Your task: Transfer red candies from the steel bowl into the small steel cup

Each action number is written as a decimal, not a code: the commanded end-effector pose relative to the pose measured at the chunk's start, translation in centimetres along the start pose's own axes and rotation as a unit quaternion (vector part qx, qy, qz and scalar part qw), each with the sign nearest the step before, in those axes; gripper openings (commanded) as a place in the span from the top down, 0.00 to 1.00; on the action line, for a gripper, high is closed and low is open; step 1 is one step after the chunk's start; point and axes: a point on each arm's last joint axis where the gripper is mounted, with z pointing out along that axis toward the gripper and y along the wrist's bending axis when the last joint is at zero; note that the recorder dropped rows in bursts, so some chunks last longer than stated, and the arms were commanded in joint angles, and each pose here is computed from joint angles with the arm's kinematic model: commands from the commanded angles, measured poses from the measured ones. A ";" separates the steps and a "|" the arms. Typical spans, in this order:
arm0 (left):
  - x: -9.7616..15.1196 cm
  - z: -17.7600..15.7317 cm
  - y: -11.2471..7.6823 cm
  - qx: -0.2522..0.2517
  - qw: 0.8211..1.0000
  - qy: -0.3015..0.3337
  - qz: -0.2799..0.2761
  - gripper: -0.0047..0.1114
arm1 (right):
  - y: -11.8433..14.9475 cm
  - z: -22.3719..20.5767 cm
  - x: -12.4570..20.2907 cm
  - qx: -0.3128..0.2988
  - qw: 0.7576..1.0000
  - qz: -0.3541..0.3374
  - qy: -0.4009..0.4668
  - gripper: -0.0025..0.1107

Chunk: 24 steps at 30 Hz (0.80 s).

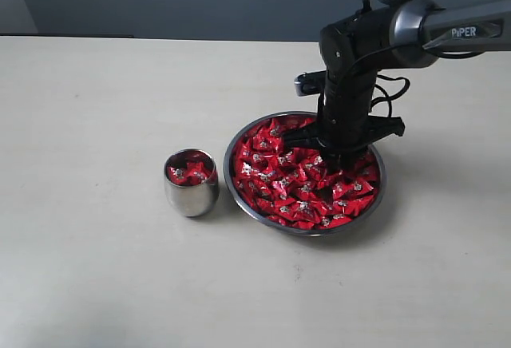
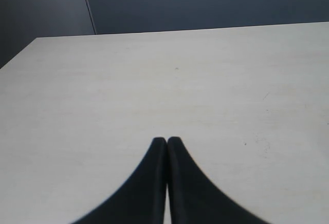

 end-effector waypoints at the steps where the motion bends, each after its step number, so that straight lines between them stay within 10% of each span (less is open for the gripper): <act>1: 0.1 0.0 0.0 0.003 1.000 -0.004 0.001 0.96 | -0.1 -0.6 -0.3 0.000 1.000 -0.002 -0.017 0.99; 24: 0.1 0.0 0.0 0.003 1.000 -0.004 0.001 0.96 | -0.5 -3.4 -0.5 0.002 0.998 -0.019 -0.059 0.99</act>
